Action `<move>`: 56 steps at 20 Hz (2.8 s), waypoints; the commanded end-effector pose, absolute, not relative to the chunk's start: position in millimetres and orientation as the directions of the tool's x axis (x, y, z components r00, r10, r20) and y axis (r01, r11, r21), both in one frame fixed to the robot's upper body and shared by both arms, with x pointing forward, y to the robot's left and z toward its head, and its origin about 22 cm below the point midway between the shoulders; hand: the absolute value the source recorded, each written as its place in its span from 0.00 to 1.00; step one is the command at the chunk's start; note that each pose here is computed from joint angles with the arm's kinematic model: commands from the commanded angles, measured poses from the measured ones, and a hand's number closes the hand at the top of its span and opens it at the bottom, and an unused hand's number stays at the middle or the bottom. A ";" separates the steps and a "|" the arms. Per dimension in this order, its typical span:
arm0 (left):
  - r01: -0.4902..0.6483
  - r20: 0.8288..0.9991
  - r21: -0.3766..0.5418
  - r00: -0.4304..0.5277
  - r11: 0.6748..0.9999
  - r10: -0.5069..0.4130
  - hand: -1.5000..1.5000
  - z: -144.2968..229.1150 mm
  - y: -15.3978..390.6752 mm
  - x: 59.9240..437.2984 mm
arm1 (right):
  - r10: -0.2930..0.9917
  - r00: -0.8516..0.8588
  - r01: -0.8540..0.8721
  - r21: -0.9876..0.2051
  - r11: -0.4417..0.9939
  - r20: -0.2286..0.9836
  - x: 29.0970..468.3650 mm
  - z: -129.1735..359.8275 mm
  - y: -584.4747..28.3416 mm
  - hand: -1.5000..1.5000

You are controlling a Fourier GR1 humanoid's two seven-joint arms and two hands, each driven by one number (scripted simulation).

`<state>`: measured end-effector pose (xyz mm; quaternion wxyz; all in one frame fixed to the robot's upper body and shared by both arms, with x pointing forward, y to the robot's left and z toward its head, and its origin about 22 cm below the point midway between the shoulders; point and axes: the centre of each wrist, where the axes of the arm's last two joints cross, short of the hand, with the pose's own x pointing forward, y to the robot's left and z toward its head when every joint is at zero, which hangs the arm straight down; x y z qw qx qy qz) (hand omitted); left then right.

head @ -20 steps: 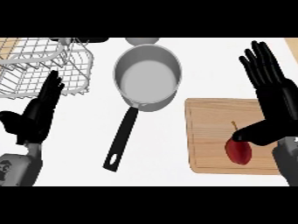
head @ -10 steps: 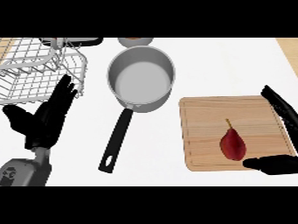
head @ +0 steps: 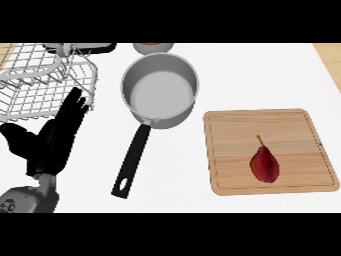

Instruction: Pick the pear from the cutting board and place it in the pot

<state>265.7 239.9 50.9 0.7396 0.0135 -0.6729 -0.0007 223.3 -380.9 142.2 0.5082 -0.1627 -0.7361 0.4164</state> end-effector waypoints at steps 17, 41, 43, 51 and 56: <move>-0.007 0.995 0.031 0.099 1.000 -0.030 0.50 68.8 247.6 275.9 | 0.896 -0.127 -0.459 -0.826 0.327 0.425 248.4 177.0 -321.7 0.00; -0.008 0.995 0.021 0.095 1.000 -0.020 0.50 64.3 236.0 263.4 | 0.917 -0.036 -0.454 -0.825 0.338 0.396 249.6 125.5 -285.1 0.00; -0.002 0.995 0.015 0.094 1.000 -0.014 0.50 75.2 229.2 265.6 | 0.931 -0.020 -0.462 -0.829 0.314 0.364 253.6 113.0 -258.7 0.00; -0.005 0.994 0.018 0.108 1.000 -0.018 0.50 67.8 231.8 248.4 | 0.961 0.026 -0.474 -0.843 0.255 0.277 268.7 75.8 -241.4 0.00; 0.007 0.995 0.026 0.100 1.000 -0.027 0.50 68.6 227.5 265.4 | 0.965 0.003 -0.493 -0.839 0.229 0.262 269.1 66.3 -279.5 0.00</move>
